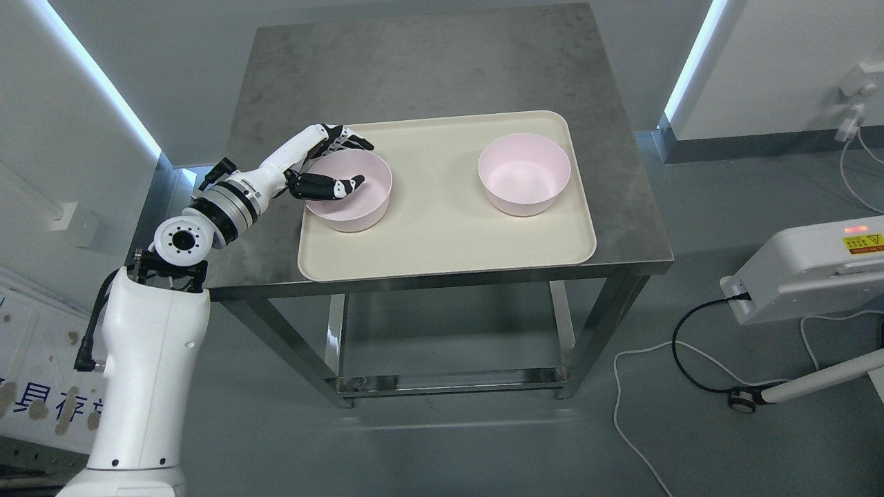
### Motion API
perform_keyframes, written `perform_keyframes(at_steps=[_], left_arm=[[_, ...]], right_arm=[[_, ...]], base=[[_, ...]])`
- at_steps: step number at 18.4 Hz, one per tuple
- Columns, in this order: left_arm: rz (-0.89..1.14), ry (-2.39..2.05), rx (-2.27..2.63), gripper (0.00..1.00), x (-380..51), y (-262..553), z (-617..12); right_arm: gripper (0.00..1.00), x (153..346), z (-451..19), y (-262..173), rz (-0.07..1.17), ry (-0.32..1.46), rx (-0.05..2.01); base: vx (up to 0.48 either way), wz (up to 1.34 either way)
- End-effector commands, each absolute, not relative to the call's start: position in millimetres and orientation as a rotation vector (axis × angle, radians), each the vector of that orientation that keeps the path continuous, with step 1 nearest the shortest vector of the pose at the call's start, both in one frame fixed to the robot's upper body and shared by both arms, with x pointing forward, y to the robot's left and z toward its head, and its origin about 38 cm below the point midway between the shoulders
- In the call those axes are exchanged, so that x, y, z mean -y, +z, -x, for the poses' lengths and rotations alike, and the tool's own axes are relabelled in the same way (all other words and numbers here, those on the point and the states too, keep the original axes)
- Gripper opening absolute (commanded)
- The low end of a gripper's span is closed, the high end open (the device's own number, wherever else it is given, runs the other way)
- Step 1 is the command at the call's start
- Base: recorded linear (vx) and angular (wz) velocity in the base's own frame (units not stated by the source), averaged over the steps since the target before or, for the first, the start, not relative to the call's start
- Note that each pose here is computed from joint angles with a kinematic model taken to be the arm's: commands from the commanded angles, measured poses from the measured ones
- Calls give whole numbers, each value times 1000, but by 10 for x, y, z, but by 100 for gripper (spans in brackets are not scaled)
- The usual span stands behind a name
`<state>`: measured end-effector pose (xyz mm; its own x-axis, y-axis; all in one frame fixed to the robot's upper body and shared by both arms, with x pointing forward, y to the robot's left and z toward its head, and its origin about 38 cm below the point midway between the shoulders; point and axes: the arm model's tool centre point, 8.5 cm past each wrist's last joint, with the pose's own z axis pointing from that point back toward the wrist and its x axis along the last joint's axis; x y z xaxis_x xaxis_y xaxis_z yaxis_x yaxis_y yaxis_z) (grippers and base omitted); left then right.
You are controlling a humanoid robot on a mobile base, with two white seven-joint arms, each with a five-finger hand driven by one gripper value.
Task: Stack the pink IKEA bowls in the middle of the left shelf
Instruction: 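Grasp the rim of the nearer pink bowl with the left hand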
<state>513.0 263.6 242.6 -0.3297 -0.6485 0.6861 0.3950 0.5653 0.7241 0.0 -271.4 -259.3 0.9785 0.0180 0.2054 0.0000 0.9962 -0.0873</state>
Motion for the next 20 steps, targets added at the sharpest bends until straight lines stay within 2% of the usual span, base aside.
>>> perform_keyframes(at_steps=[1, 6, 8, 12, 20], left_arm=[[-287, -1176, 1580, 27, -2430, 2397, -5163], [-292, -1218, 1643, 6, -2359, 2475, -5153], [-295, -1227, 1664, 0, -2361, 2497, -5145], [-289, -1221, 1676, 0, -2355, 2509, -5139], [-216, -1156, 1789, 0, -2043, 2731, -5151]], right_arm=[[100, 2828, -60, -2583, 105, 6, 225], [100, 2828, -60, -2583, 105, 6, 225], [100, 2828, -60, -2583, 105, 6, 225], [100, 2828, -60, -2583, 105, 6, 225], [100, 2828, -60, -2583, 105, 6, 225]], base=[[0, 0], [0, 0], [0, 0], [0, 0], [0, 0]])
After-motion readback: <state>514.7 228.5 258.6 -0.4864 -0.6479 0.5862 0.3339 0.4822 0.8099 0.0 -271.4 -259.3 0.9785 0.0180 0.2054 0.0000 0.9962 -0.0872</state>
